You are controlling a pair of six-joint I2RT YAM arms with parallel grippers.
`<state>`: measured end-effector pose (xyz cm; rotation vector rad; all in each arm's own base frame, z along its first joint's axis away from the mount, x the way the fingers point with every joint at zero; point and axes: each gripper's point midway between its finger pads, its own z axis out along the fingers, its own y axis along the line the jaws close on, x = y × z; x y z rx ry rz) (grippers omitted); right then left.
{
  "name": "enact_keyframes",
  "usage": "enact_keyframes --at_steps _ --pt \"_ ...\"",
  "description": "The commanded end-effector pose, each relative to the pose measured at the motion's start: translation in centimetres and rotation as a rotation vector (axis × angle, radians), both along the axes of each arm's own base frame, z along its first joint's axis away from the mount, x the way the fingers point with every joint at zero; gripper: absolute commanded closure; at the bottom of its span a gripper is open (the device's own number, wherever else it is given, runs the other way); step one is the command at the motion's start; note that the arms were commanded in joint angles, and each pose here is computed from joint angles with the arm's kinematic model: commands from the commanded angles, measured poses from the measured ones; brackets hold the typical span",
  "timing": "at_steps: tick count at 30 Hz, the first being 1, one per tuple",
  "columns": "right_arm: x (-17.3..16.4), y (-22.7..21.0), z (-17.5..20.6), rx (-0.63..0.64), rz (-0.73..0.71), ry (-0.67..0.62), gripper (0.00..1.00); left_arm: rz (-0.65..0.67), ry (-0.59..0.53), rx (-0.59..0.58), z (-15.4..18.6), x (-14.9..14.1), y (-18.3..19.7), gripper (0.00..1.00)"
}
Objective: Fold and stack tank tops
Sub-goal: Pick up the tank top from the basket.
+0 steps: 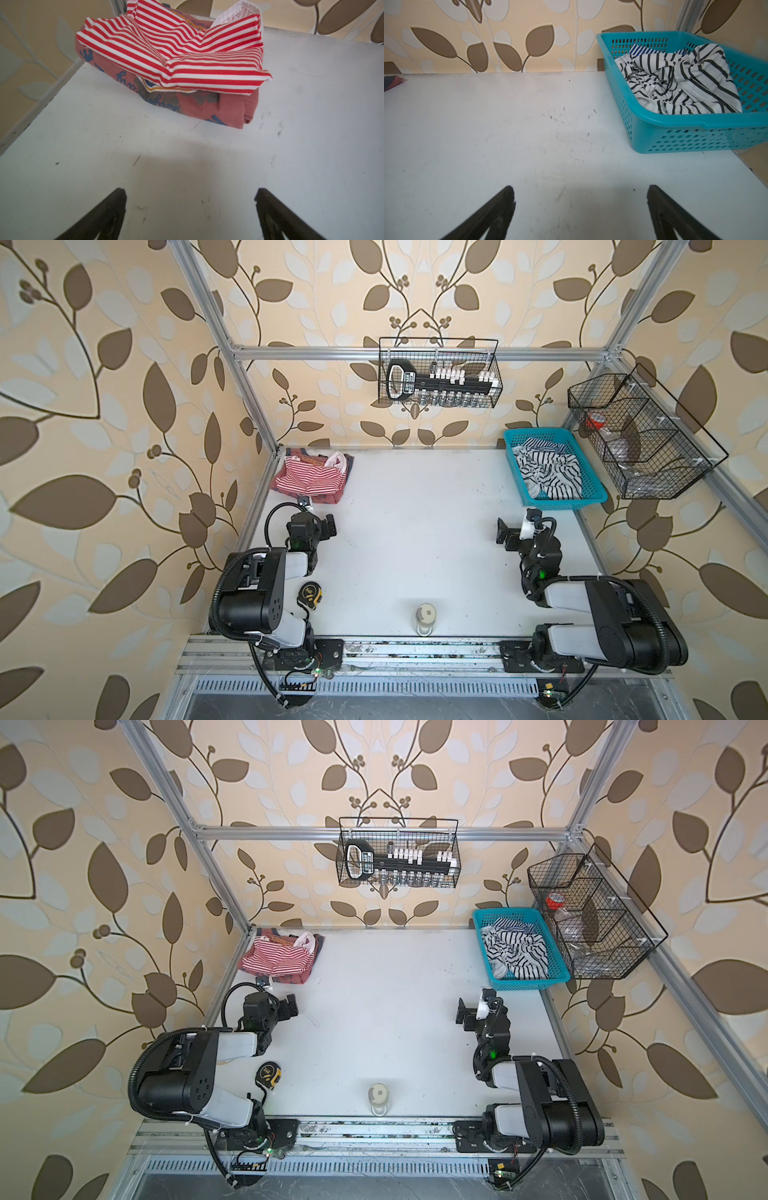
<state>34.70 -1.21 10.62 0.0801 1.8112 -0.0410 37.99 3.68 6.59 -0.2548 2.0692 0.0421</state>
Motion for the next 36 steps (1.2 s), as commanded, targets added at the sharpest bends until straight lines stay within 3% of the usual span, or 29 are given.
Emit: enact_keyframes --at_steps 1,11,15,21,24,29,36 --pt "0.7 0.3 1.2 -0.003 0.033 -0.032 0.00 -0.018 -0.034 0.013 0.8 0.4 -0.4 0.01" --pt "0.7 0.4 1.2 -0.008 0.034 -0.035 0.04 -0.018 -0.036 0.013 0.8 0.3 -0.4 0.01" --pt "1.0 0.3 2.0 -0.016 0.023 -0.042 0.12 -0.006 -0.047 0.015 1.3 0.5 -0.1 0.05" --pt "3.1 0.3 6.4 -0.036 0.000 0.105 0.15 -0.008 0.008 0.003 6.1 1.5 -0.7 0.11" --pt "4.4 0.1 9.6 -0.039 0.002 0.186 0.18 -0.069 -0.053 -0.111 9.2 2.2 -2.8 0.10" --pt "7.0 -0.8 13.4 0.008 0.005 0.304 0.32 -0.198 -0.083 -0.249 13.4 3.0 -6.7 0.08" --pt "10.9 -4.7 12.9 0.068 -0.138 0.435 0.39 -0.356 -0.072 -0.308 15.9 2.4 -12.0 0.08"
